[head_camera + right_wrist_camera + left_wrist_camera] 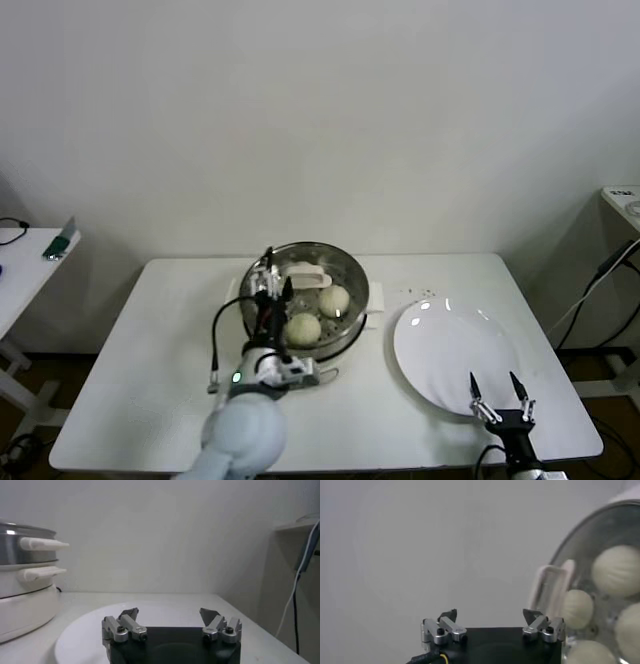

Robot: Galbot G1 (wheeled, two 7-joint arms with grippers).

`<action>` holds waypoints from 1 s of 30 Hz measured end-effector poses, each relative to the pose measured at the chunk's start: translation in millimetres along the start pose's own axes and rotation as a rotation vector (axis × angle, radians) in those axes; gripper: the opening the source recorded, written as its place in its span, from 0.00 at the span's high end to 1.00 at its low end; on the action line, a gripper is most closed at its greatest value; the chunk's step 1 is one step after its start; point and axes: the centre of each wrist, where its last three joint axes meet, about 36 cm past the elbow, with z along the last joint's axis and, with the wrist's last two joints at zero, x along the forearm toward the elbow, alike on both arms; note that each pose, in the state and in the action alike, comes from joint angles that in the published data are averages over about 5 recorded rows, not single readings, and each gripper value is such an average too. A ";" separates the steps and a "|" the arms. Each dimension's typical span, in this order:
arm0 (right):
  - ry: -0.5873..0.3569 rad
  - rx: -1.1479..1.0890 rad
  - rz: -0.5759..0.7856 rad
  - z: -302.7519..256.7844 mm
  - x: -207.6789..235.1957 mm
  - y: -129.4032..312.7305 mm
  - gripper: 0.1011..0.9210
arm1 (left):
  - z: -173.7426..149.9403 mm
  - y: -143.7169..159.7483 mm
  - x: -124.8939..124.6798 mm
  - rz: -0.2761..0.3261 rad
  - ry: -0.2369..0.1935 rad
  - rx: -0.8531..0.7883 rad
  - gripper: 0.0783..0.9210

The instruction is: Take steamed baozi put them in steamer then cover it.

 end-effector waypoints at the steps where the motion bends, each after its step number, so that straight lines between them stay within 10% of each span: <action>1: 0.001 -0.001 0.001 -0.5 0.4 0.9 0.12 | 6.1 4.2 1.0 -0.008 -0.003 0.032 0.12; 14: -0.019 0.022 -0.018 -11.9 0.0 8.6 0.12 | 151.1 27.5 27.3 -0.015 0.049 0.576 0.12; 30: -0.032 0.033 -0.038 -6.6 -4.9 15.4 0.12 | 252.8 -39.0 91.2 0.041 0.050 1.020 0.12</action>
